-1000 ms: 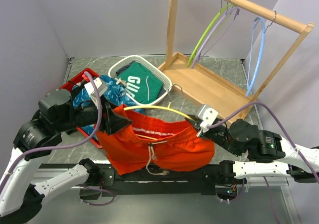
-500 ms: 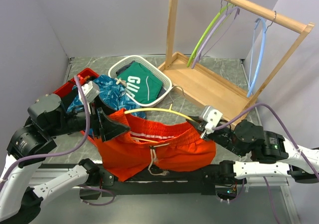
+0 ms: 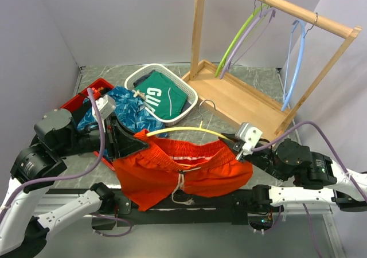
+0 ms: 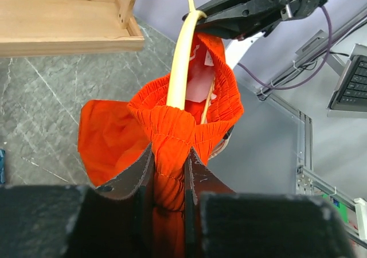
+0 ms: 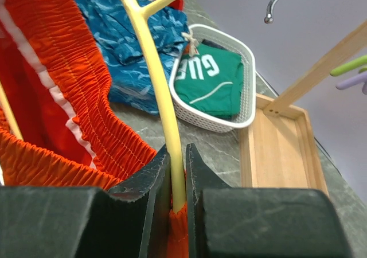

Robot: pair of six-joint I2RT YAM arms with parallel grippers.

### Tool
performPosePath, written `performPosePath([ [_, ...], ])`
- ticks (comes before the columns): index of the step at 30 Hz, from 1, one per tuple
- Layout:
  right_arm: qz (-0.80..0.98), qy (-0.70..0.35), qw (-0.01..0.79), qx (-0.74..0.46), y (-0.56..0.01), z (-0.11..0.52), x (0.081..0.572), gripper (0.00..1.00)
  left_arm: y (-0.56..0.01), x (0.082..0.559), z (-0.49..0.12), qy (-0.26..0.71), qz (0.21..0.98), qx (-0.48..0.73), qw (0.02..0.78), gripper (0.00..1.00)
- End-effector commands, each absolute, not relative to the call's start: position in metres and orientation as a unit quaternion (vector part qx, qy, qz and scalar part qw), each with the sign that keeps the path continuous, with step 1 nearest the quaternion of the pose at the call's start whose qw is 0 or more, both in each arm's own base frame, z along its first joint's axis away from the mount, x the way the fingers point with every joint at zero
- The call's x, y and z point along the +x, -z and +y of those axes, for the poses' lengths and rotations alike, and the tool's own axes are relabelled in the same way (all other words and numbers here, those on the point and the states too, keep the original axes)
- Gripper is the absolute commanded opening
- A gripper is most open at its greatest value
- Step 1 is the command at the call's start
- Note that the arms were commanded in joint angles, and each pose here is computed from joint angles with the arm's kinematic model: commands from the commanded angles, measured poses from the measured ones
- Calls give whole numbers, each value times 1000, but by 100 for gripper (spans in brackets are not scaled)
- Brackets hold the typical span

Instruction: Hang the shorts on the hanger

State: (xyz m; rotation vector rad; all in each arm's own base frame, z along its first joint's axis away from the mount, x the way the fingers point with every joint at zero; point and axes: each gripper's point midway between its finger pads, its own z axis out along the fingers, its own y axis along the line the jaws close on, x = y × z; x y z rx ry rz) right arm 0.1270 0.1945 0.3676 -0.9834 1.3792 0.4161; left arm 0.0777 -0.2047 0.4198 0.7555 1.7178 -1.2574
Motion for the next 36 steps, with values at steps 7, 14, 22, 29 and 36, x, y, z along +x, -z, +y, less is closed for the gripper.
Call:
performPosePath([
  [7, 663, -209, 701, -161, -432, 177, 165, 68, -430, 97, -201, 485, 632, 295, 528, 1],
  [14, 696, -258, 670, -7, -435, 135, 167, 81, -438, 108, -195, 477, 622, 261, 564, 1],
  [22, 753, -280, 595, 24, -362, 151, 165, 72, -444, 128, -184, 448, 626, 212, 602, 1],
  [29, 781, -282, 555, 43, -317, 163, 192, 73, -457, 164, -168, 392, 643, 139, 643, 1],
  [36, 789, -262, 548, 87, -291, 150, 218, 73, -472, 205, -168, 355, 647, 80, 670, 1],
])
